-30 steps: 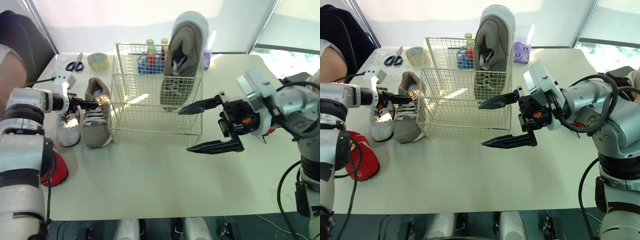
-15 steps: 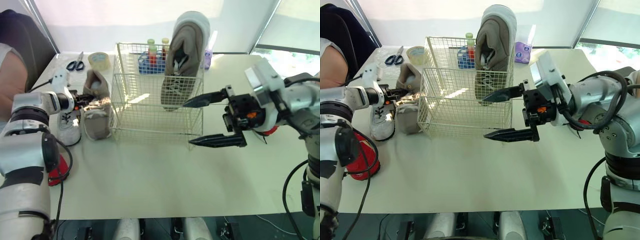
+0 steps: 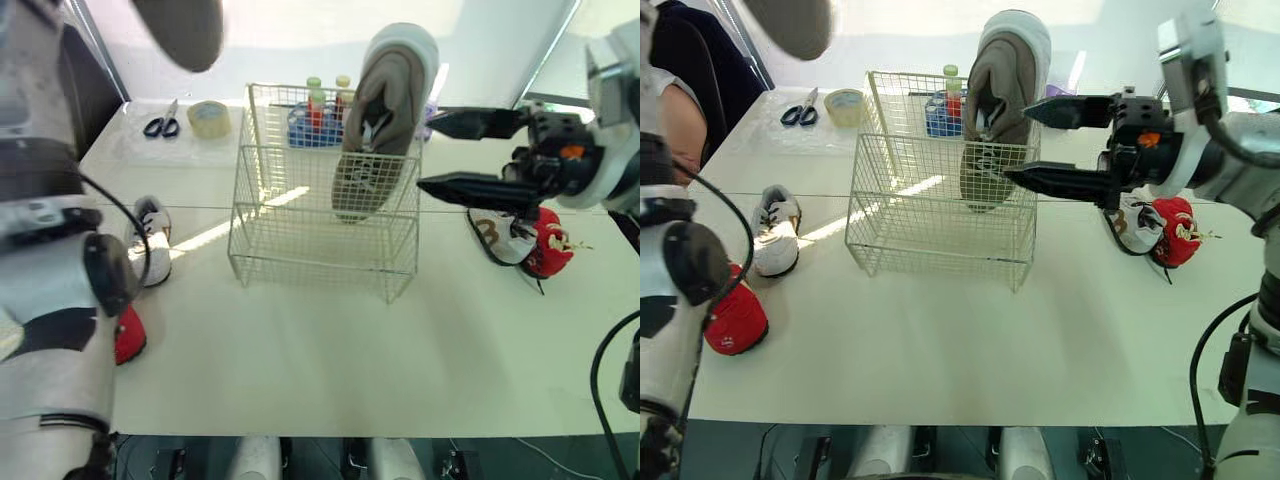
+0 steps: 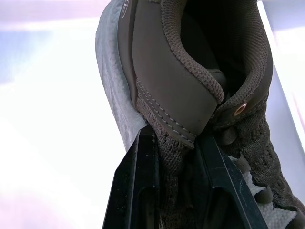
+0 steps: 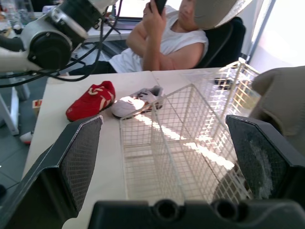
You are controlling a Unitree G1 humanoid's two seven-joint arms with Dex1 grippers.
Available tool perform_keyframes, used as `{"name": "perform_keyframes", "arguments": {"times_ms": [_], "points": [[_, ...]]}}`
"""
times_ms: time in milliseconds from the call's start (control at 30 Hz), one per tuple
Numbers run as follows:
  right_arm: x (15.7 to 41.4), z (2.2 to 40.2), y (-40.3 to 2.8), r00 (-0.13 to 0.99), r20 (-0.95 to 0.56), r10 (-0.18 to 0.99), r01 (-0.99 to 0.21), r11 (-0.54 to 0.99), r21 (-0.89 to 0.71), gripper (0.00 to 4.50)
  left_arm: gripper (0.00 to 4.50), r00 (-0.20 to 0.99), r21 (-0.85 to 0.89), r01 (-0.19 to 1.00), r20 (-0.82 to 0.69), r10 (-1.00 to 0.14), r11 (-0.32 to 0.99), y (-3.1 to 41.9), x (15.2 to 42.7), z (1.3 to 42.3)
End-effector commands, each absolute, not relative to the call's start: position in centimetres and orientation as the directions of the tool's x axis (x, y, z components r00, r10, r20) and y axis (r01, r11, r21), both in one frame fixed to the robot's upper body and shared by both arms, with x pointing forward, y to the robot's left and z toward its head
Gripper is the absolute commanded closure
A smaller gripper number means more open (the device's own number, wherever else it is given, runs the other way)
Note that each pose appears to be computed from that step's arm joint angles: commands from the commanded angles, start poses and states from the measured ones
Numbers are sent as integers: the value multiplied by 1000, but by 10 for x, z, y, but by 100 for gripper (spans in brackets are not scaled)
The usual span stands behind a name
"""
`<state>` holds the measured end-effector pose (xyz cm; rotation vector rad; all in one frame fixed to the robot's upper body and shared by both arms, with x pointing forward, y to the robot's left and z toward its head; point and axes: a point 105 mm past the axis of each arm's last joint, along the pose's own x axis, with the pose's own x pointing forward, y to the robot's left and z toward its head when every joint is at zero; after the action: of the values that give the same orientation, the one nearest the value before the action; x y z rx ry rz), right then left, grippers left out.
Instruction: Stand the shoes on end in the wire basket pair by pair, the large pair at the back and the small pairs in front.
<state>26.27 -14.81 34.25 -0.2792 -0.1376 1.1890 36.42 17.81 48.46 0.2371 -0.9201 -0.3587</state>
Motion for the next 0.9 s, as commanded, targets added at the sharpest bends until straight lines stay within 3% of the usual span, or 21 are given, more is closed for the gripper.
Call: {"name": "perform_keyframes", "arguments": {"times_ms": [33, 500, 800, 900], "points": [[252, 361, -161, 418, 2, 908, -856, 395, -334, 0, 423, 496, 337, 197, 776, -390, 921, 161, 362, 480], [239, 360, -167, 481, 43, 876, -827, 469, -310, 0, 423, 543, 402, 244, 697, -468, 882, 114, 392, 401], [246, 356, -161, 463, 71, 884, -837, 462, -293, 0, 423, 643, 332, 255, 643, -416, 908, 118, 402, 354], [249, 353, -160, 455, 63, 888, -844, 452, -290, 0, 282, 641, 333, 255, 645, -416, 908, 120, 399, 357]]}}
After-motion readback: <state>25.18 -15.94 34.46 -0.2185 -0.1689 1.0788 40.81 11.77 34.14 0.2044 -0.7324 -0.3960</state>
